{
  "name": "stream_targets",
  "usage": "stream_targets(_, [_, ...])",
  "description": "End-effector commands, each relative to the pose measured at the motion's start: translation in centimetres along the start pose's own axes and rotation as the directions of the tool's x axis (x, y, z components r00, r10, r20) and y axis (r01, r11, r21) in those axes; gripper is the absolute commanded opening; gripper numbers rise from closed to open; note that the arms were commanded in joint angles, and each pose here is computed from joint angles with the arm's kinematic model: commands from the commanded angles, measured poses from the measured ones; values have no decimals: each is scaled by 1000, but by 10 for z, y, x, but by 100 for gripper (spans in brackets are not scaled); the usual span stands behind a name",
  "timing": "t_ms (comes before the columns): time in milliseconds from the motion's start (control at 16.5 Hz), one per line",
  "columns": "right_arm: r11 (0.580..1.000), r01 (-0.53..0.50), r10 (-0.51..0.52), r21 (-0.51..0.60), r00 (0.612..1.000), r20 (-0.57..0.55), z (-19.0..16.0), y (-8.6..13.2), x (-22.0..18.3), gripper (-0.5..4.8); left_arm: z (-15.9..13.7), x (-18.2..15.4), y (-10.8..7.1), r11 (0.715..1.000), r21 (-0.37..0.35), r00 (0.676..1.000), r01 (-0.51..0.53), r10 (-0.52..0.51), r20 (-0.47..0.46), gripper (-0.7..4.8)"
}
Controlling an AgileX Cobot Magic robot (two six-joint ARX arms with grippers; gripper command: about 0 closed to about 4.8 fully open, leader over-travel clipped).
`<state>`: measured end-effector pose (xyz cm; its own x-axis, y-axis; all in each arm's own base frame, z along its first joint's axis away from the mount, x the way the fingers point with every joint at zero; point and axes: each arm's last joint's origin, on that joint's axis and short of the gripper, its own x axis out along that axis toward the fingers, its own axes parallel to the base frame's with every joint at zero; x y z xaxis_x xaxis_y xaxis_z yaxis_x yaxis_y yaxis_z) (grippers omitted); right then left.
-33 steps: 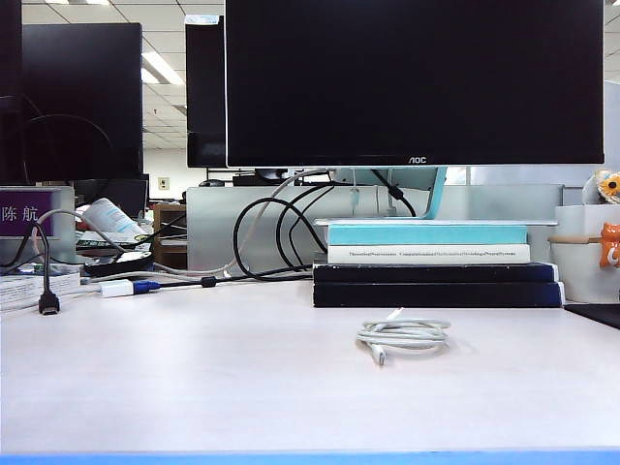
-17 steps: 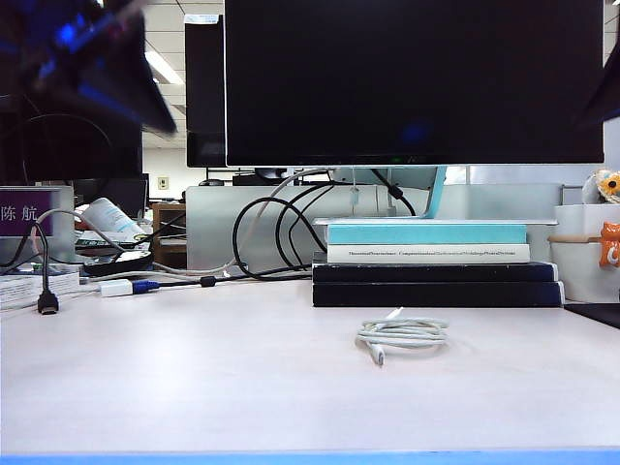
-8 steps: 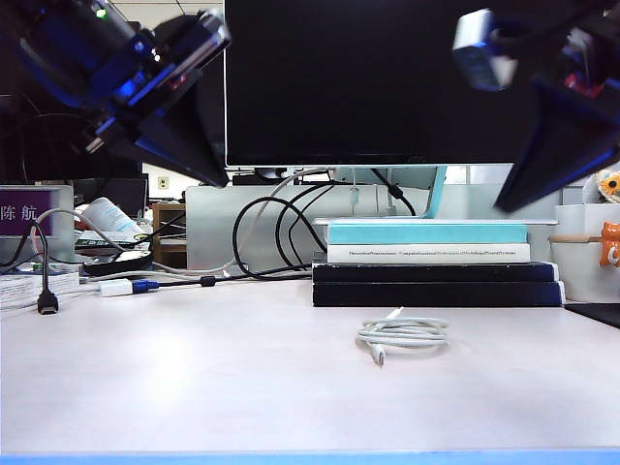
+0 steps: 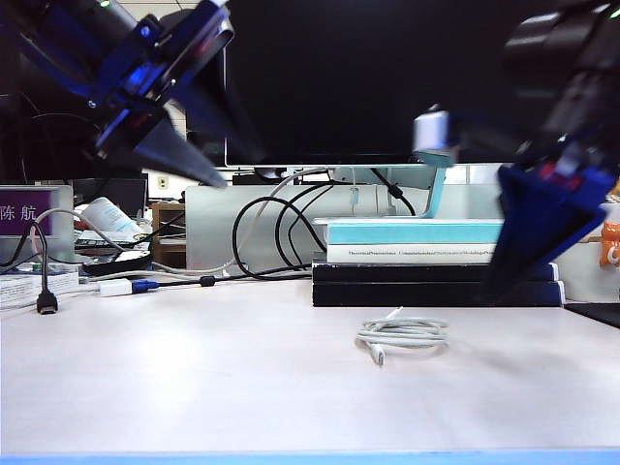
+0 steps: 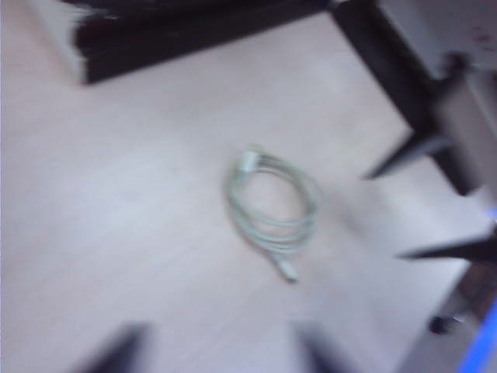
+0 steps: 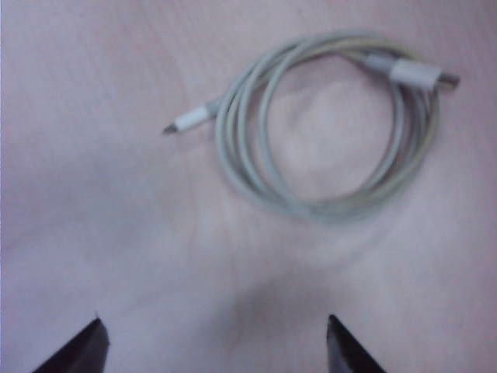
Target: Unfold the white charging cable into a straight cable.
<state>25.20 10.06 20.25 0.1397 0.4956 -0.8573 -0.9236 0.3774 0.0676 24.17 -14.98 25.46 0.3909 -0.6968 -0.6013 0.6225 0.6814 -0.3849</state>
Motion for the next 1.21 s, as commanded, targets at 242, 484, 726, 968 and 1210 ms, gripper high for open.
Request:
stream_targets(242, [991, 35, -34, -133, 999, 11, 32, -11, 7, 378, -2, 2, -2, 985, 127, 993, 117, -113, -37, 323])
stream_targets(484, [992, 11, -11, -129, 1000, -2, 41, -21, 15, 377, -6, 7, 0, 975, 164, 987, 149, -137, -83, 323])
stream_targets(726, [988, -58, 52, -143, 998, -48, 39, -21, 30, 377, -5, 10, 1, 972, 172, 986, 161, -150, -73, 323])
stream_targets(968, [982, -68, 52, -177, 995, -89, 42, -20, 47, 377, -4, 12, 0, 964, 171, 978, 204, -195, -69, 323])
stream_targets(1210, [983, -73, 55, -170, 993, -108, 38, -25, 61, 267, -4, 12, 0, 964, 170, 978, 205, -196, -70, 323])
